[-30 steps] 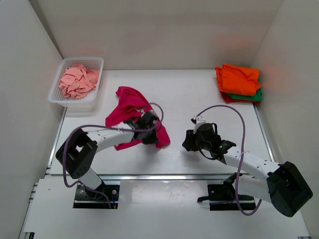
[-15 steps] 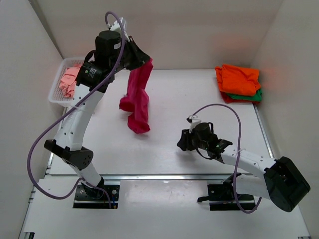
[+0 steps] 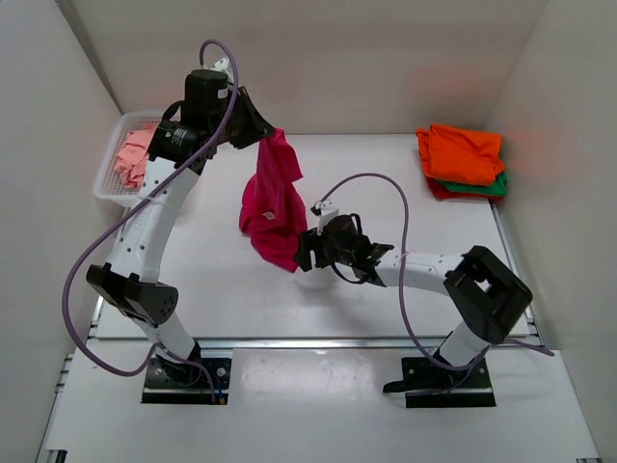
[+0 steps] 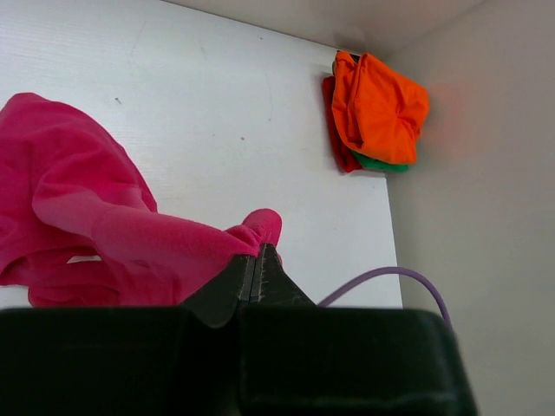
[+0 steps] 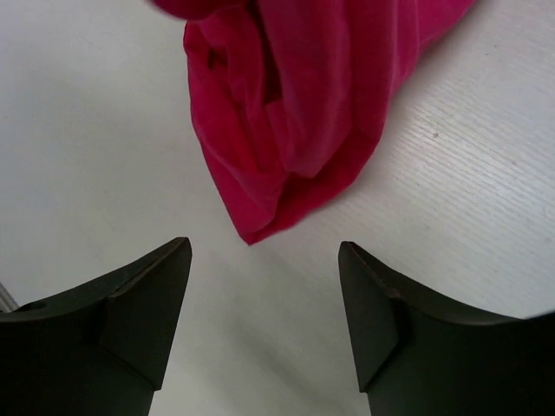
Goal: Fold and stack the t-shirts
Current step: Flatten out the tshirt
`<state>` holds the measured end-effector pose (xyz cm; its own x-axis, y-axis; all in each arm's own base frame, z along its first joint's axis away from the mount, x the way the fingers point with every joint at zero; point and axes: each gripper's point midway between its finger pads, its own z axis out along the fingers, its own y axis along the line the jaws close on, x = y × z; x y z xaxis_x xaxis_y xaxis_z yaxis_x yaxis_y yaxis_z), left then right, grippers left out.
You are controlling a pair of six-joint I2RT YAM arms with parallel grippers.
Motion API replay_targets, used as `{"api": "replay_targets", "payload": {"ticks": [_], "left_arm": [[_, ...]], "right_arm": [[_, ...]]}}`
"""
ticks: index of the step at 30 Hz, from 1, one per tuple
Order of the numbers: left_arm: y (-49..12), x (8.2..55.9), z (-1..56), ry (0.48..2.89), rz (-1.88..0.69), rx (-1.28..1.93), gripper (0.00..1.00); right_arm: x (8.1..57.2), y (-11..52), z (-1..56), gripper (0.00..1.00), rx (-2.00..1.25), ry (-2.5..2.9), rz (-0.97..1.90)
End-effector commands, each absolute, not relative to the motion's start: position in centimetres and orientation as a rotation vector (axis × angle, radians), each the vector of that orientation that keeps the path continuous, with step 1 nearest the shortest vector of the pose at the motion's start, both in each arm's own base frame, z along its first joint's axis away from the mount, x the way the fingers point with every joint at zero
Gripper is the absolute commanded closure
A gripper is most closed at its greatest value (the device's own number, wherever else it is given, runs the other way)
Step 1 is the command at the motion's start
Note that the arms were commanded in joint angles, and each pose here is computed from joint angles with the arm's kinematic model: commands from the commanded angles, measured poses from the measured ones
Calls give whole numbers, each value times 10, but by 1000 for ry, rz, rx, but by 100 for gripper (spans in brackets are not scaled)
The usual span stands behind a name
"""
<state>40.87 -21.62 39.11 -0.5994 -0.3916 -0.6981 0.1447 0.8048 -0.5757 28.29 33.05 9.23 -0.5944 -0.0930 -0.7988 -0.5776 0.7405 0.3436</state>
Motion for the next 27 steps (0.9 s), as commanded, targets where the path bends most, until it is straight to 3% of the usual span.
{"api": "replay_targets", "payload": {"ticks": [1, 11, 24, 25, 26, 27], "left_arm": [[-205, 395, 417, 2019, -786, -167, 100], [-200, 392, 410, 2026, -804, -166, 100], [-181, 393, 410, 1999, -800, -193, 100], [-180, 394, 407, 2007, -796, -198, 100], [-181, 392, 407, 2010, -798, -187, 100], [-179, 392, 406, 2009, -793, -192, 100]], "right_arm": [[302, 359, 116, 35, -467, 2021, 796], [317, 396, 96, 42, -520, 2100, 782], [333, 371, 62, 51, -395, 2222, 616], [335, 367, 57, 52, -392, 2244, 588], [339, 365, 54, 65, -392, 2252, 579], [340, 366, 54, 70, -403, 2247, 573]]}}
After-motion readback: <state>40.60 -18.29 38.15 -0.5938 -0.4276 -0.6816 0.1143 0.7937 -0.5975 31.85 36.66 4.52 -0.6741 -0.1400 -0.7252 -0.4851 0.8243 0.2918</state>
